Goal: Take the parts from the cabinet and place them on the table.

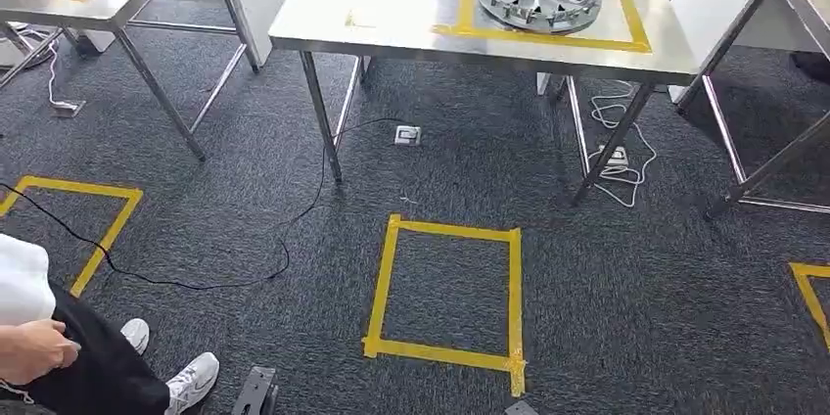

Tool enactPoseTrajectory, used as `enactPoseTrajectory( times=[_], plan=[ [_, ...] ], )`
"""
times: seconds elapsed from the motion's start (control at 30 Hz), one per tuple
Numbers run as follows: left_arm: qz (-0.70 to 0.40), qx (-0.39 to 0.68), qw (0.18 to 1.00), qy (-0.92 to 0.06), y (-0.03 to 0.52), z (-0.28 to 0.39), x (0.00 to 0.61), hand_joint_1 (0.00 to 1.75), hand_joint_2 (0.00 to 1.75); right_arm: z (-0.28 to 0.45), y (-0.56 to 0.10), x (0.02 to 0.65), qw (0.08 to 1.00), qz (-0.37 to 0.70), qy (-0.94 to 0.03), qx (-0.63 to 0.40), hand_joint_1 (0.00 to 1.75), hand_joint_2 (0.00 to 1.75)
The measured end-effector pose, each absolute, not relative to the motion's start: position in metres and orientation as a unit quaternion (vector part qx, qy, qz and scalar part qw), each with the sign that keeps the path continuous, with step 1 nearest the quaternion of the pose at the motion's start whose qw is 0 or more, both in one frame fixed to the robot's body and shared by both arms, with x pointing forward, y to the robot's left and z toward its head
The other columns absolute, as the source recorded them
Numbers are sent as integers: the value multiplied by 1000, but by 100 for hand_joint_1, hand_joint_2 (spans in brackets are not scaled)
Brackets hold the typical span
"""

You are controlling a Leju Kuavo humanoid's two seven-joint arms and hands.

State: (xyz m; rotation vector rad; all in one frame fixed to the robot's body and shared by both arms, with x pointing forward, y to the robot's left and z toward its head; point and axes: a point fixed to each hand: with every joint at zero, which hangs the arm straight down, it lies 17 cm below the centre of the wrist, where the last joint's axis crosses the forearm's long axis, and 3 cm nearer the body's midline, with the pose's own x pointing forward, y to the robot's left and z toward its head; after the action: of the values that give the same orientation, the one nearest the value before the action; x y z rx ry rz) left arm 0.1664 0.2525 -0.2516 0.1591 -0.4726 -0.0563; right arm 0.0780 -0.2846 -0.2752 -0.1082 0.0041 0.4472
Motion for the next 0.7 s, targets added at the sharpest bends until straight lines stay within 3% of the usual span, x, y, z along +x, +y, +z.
enactPoseTrajectory(
  times=[0.7],
  plan=[
    [-58, 76, 969, -226, 249, -256, 148, 0, 0, -280, -269, 46, 981, 193, 0, -35, 0, 175]
  ],
)
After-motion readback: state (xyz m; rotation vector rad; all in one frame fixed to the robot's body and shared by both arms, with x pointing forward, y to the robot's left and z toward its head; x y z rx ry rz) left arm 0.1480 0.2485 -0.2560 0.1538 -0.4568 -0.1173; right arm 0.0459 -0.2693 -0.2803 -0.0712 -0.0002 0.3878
